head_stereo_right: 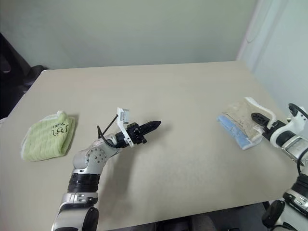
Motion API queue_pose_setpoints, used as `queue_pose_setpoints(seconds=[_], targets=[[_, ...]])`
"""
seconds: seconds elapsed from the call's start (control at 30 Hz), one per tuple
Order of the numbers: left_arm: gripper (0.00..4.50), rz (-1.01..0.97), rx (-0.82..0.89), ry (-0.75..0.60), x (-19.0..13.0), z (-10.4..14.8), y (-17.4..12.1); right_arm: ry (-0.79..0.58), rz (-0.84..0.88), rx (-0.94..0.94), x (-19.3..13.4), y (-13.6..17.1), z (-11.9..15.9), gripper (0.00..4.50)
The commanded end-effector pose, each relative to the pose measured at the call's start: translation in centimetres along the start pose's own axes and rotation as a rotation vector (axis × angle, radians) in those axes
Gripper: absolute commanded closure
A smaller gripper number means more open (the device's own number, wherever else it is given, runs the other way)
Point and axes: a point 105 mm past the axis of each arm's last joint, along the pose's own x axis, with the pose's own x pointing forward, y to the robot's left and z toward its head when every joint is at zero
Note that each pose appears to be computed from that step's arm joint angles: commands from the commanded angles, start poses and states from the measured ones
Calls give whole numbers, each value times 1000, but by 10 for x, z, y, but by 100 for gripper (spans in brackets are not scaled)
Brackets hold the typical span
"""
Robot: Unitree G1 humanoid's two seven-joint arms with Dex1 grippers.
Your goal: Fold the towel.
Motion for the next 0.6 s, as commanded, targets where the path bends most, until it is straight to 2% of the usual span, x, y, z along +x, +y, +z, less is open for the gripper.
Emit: queue_pose_setpoints(seconds=[0.03,0.23,0.37,0.47,0.6], targets=[[450,-24,30,-28,-2,11,-6,-52,16,-55,-19,-3,16,1],[450,-11,50,-23,-6,15,-1,-107,-82,-72,-40,-32,29,1],[450,3,66,-25,-9,18,3,-228,-50,-112,-47,-20,58,1],[450,38,114,-33,-11,24,8,-231,87,-316,-42,25,66,1],[450,123,216,-41,-19,34,24,-143,288,-600,-26,87,45,1]])
